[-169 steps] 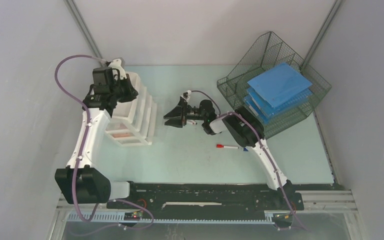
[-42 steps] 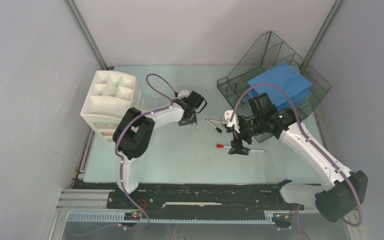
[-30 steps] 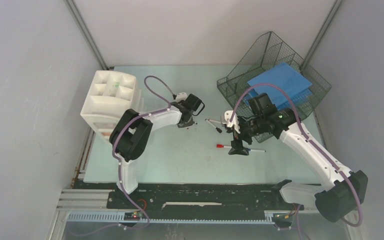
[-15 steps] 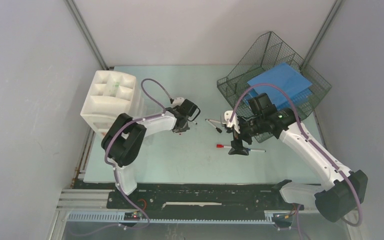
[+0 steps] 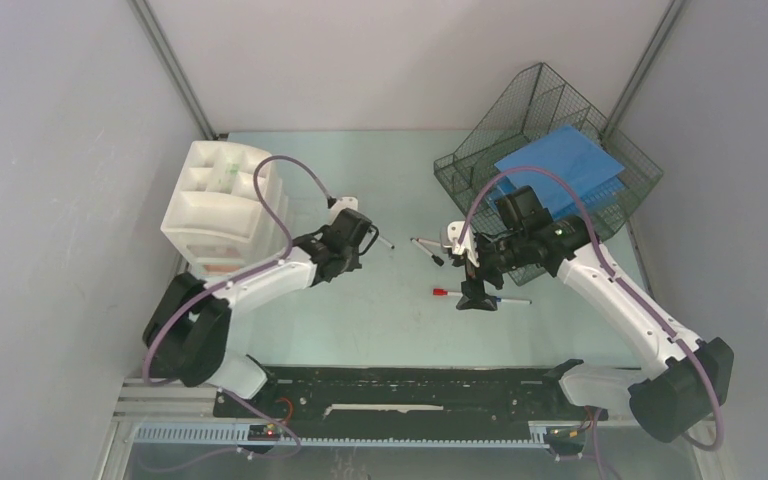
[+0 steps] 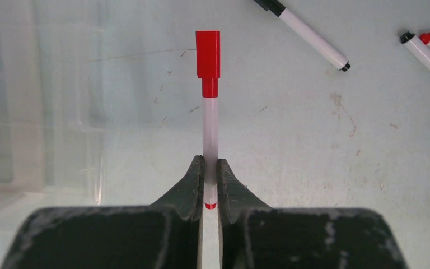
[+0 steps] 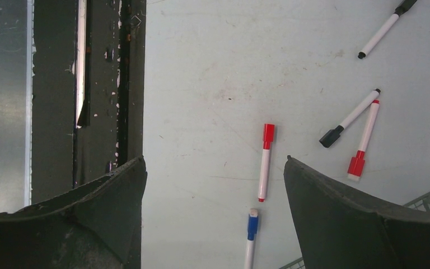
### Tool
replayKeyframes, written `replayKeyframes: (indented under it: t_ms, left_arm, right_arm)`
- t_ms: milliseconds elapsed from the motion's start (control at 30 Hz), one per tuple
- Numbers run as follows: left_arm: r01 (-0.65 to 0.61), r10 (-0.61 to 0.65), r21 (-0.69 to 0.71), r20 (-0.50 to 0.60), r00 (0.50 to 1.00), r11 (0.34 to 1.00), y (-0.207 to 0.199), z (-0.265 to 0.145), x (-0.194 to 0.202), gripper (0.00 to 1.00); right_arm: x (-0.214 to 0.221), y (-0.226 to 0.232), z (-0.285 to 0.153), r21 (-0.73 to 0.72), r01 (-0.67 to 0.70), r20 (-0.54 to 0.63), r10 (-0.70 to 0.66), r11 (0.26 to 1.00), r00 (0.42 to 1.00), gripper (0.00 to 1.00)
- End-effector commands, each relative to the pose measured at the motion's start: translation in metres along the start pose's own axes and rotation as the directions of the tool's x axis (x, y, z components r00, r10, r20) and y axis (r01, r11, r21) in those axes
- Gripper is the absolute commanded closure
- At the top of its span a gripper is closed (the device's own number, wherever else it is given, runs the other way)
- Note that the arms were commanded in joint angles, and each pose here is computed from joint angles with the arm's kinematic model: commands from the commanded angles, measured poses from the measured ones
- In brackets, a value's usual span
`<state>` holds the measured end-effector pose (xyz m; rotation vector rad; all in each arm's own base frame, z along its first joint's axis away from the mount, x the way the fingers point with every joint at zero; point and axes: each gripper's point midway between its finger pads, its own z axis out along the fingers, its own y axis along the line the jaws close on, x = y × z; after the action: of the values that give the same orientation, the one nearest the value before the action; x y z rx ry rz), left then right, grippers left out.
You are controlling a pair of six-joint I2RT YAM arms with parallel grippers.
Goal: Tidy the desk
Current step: Pick up the stationery from the center of the board, then place the stationery in the drawer.
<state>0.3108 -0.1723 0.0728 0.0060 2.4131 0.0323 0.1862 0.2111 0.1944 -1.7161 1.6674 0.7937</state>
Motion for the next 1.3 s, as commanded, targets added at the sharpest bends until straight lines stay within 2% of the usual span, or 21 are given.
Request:
replayKeyframes:
  t_ms: [0,233,733,1267]
  left_arm:
    - [-0.054,0.051,0.027,0.113,0.992,0.998,0.009,-0.022,-0.019,1.0]
    - [-0.09,0.086,0.01,0.21,0.974,0.996,0.032,-0.051,-0.031,1.0]
    - [-0.14,0.17,-0.134,0.247,0.954,0.981,0.073,-0.071,-0.036,1.0]
    - [-0.172,0.225,-0.269,0.177,0.958,0.948,0.099,-0.057,-0.046,1.0]
  right_arm:
    - [-0.002,0.003,0.002,-0.017,0.024,0.001,-0.024,1.0,1.0,0.0]
    - [0.0,0.003,0.004,-0.024,0.023,-0.006,-0.023,0.999,1.0,0.0]
    - [0.002,0.003,0.007,-0.031,0.021,-0.017,-0.021,0.999,1.0,0.0]
    - [0.003,0.003,0.008,-0.031,0.019,-0.023,-0.02,0.999,1.0,0.0]
